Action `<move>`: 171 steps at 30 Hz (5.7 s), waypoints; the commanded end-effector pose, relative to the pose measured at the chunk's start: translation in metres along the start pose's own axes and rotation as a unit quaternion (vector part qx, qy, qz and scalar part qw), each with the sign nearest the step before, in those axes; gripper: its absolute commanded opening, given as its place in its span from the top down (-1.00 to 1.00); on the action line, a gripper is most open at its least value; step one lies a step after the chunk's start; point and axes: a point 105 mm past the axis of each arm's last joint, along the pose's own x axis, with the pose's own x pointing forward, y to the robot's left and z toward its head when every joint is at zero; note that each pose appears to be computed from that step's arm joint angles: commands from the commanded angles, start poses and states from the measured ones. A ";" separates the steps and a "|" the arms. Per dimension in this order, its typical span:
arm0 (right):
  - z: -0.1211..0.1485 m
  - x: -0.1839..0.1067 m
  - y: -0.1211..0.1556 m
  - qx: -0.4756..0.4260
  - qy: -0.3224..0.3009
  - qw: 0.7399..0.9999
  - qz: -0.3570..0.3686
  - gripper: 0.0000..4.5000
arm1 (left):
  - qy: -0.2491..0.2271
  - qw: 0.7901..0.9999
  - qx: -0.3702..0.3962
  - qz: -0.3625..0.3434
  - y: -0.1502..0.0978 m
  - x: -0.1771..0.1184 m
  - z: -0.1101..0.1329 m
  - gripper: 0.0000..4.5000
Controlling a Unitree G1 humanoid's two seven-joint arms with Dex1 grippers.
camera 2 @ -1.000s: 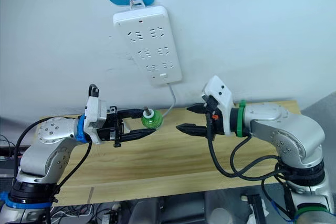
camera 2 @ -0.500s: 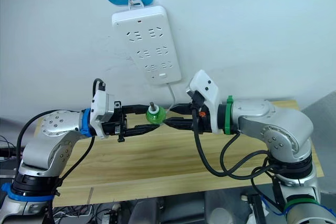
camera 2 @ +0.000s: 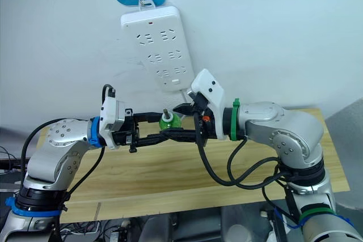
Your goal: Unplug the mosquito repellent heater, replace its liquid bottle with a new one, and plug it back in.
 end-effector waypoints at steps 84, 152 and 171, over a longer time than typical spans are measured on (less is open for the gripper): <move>0.006 -0.006 -0.008 0.005 -0.025 1.000 -0.009 0.69 | -0.052 0.996 -0.037 0.056 -0.010 -0.026 -0.002 -0.80; 0.056 -0.031 -0.012 0.249 -0.148 0.957 0.008 0.69 | -0.310 0.946 -0.046 0.083 0.002 0.013 0.051 -0.80; 0.065 -0.033 -0.012 0.286 -0.168 0.943 0.010 0.69 | -0.342 0.934 -0.050 0.090 0.006 0.018 0.057 -0.80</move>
